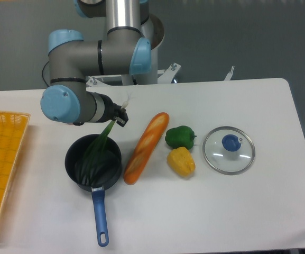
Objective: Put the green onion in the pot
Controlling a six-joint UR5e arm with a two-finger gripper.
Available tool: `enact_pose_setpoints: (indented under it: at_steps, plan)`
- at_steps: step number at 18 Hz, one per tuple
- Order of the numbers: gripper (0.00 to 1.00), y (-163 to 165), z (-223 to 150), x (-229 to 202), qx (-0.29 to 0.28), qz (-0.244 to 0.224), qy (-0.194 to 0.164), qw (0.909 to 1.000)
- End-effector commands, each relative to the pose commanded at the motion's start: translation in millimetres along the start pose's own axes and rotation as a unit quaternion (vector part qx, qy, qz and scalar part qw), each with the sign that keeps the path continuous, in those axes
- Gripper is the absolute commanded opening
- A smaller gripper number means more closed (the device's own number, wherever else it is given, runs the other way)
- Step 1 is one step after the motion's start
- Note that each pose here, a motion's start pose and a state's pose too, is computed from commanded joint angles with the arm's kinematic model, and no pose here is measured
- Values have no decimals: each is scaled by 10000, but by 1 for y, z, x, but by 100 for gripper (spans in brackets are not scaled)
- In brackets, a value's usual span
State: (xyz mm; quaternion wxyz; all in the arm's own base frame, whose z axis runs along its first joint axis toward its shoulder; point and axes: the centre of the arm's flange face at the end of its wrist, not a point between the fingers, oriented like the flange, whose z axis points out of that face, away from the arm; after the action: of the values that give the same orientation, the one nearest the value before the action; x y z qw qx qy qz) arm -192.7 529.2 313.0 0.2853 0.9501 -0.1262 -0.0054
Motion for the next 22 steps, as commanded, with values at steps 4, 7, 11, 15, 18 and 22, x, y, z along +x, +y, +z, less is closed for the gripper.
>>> enact_pose_setpoints:
  at_steps: [4, 7, 11, 15, 18, 22]
  plan:
    - [70, -2, 4, 0, -68, 15, -17, 10000]
    - [93, -4, 3, -1, -69, 21, -21, 10000]
    - [100, -2, 1, -1, -16, 9, -11, 10000]
    - [100, 2, -18, -13, 343, -144, -275, 9989]
    - [100, 2, -29, -23, 690, -330, -531, 9957]
    - [100, 5, -36, -38, 1042, -559, -729, 9903]
